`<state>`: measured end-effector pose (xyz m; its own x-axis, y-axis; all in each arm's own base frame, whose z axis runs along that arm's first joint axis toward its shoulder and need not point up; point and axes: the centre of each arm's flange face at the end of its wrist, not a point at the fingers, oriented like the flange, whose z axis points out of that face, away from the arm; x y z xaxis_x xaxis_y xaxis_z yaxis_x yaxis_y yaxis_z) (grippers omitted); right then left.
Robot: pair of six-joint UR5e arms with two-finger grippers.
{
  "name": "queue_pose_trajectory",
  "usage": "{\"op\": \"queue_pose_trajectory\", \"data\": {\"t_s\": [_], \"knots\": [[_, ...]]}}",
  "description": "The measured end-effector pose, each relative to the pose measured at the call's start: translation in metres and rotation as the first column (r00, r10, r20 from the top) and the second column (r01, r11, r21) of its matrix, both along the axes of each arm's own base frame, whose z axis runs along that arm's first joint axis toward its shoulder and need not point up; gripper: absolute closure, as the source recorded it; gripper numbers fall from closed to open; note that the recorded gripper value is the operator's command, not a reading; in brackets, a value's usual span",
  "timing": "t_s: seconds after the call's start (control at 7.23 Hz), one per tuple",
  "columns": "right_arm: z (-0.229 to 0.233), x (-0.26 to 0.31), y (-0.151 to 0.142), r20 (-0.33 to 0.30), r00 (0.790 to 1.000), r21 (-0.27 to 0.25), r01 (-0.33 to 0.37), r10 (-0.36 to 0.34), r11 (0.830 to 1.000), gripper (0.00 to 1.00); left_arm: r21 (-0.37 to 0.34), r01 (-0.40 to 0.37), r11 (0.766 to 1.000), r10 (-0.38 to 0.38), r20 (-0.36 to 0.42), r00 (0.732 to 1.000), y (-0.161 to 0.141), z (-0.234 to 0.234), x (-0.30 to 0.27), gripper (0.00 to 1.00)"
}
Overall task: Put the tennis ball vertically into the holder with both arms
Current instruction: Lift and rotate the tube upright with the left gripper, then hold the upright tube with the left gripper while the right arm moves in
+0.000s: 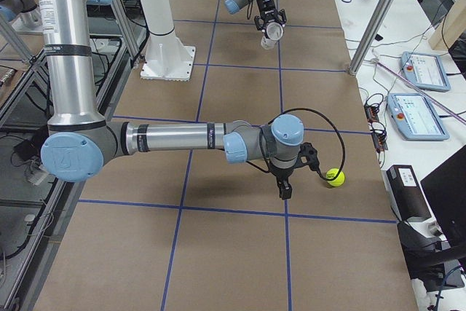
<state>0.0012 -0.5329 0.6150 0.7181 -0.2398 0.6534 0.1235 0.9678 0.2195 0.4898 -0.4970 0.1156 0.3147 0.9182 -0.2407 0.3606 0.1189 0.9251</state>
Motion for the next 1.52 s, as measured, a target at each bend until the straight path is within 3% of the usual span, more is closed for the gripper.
{"op": "queue_pose_trajectory", "data": {"t_s": [0.28, 0.69, 0.97, 1.52], "knots": [[-0.003, 0.000, -0.001, 0.001, 1.000, 0.004, 0.000, 0.000, 1.000, 0.00, -0.017, 0.063, 0.998, -0.065, -0.175, 0.982, -0.002, 0.003, -0.011, 0.31], [-0.010, 0.000, -0.002, 0.002, 1.000, 0.016, 0.000, 0.000, 1.000, 0.00, -0.002, 0.112, 0.994, -0.107, -0.325, 0.940, -0.002, 0.059, 0.011, 0.31], [-0.014, 0.000, -0.002, 0.002, 1.000, 0.021, 0.000, 0.000, 1.000, 0.00, -0.008, 0.125, 0.992, -0.119, -0.377, 0.919, 0.012, 0.090, 0.033, 0.33], [-0.027, -0.006, -0.003, 0.013, 0.999, 0.006, -0.032, 0.032, 0.999, 0.00, 0.027, 0.112, 0.993, -0.093, -0.377, 0.921, 0.036, 0.126, 0.063, 0.33]]}}
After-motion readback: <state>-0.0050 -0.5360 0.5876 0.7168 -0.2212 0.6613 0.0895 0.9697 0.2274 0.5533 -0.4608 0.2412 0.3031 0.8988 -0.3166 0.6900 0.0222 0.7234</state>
